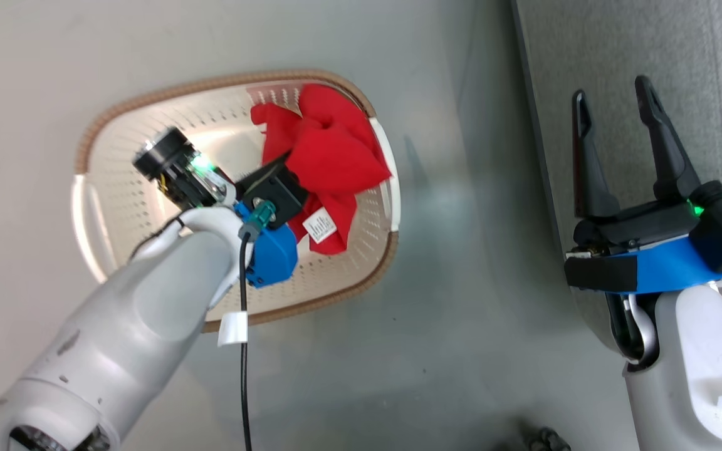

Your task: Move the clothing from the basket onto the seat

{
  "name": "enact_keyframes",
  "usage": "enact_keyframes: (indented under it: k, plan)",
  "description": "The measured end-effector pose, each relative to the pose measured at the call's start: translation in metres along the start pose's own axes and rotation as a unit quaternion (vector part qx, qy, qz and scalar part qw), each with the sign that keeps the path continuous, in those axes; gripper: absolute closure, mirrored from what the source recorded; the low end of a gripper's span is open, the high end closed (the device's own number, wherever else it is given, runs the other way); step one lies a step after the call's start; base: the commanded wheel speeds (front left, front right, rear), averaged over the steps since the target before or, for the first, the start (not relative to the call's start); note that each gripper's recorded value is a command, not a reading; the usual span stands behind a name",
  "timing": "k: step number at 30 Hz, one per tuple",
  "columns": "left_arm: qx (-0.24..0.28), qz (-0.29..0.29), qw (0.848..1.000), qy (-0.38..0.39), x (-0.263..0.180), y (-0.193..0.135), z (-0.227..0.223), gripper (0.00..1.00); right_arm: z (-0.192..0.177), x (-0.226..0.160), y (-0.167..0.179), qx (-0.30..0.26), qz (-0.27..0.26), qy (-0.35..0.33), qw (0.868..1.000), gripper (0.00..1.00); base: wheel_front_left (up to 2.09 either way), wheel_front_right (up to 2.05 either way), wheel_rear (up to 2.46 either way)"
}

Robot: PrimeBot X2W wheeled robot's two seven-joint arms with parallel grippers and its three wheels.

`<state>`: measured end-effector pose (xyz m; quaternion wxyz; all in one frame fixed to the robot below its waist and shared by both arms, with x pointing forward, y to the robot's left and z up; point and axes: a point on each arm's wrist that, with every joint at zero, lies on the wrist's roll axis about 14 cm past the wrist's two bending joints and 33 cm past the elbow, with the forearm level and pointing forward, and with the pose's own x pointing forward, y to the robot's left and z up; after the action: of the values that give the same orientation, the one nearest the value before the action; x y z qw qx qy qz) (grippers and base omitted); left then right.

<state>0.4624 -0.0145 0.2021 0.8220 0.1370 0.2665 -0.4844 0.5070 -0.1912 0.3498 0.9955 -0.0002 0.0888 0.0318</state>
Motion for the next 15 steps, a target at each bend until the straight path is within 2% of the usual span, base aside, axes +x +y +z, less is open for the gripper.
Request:
enact_keyframes:
  k: [8,15]
  plan:
    - [-0.019,0.055,0.996,-0.073,-0.041,0.004,0.062,1.0,0.034,-0.014,0.009,0.003,0.011,-0.027,1.0,0.0,0.0,0.0,0.0]
    - [-0.028,0.113,0.983,-0.14,-0.086,0.009,0.116,1.0,0.064,-0.034,0.017,0.008,0.019,-0.052,0.998,0.0,0.0,0.0,0.0]
